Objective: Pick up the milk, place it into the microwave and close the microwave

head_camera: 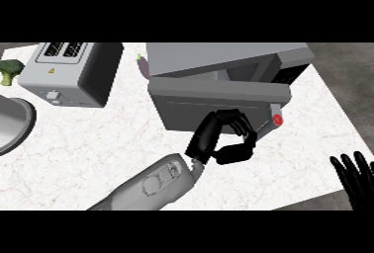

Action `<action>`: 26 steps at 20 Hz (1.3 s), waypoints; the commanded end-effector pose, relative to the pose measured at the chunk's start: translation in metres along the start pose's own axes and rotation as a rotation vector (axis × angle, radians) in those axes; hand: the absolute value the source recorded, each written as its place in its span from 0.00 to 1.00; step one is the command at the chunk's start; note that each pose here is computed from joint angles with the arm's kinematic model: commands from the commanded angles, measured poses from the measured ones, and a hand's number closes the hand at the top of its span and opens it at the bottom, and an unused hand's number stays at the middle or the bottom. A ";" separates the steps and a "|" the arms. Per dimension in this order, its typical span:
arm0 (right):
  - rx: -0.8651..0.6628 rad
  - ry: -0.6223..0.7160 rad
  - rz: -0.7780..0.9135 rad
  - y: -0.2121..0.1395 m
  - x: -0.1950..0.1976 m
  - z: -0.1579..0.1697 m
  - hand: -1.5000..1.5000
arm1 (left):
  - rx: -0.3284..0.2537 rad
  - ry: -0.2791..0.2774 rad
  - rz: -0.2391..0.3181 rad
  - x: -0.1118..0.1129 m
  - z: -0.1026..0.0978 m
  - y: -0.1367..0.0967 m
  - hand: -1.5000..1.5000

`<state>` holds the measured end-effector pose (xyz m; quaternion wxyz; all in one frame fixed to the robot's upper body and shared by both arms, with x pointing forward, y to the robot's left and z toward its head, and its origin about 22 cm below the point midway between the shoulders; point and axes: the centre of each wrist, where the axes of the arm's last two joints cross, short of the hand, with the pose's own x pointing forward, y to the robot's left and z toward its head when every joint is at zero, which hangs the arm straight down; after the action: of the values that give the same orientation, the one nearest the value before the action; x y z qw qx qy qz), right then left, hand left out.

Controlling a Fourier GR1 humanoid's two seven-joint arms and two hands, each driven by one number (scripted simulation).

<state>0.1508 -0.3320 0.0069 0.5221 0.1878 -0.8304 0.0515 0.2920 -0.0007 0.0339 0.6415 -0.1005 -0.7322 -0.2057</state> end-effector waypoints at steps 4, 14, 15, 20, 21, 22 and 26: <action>0.097 -0.011 -0.044 0.002 0.016 -0.008 0.00 | 0.136 -0.036 0.099 0.017 -0.031 0.022 1.00; 0.106 -0.019 -0.077 0.005 0.028 -0.012 0.00 | 0.195 -0.080 0.126 0.025 -0.052 0.034 1.00; 0.116 -0.024 -0.075 0.007 0.031 -0.012 0.00 | 0.211 -0.078 0.129 0.019 -0.051 0.037 1.00; 0.127 -0.044 -0.092 0.004 0.037 -0.016 0.00 | 0.227 -0.098 0.141 0.024 -0.054 0.036 1.00; 0.125 -0.043 -0.106 0.007 0.037 -0.013 0.00 | 0.235 -0.091 0.130 0.016 -0.051 0.037 1.00; 0.119 -0.036 -0.107 0.004 0.038 -0.012 0.00 | 0.235 -0.103 0.143 0.019 -0.053 0.038 1.00; 0.151 -0.036 -0.126 0.008 0.041 -0.015 0.00 | 0.240 -0.105 0.140 0.015 -0.050 0.036 1.00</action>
<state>0.1460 -0.3312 0.0473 0.5001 0.2655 -0.8210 0.0737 0.3298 0.0109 0.0465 0.6259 -0.0889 -0.7723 -0.0622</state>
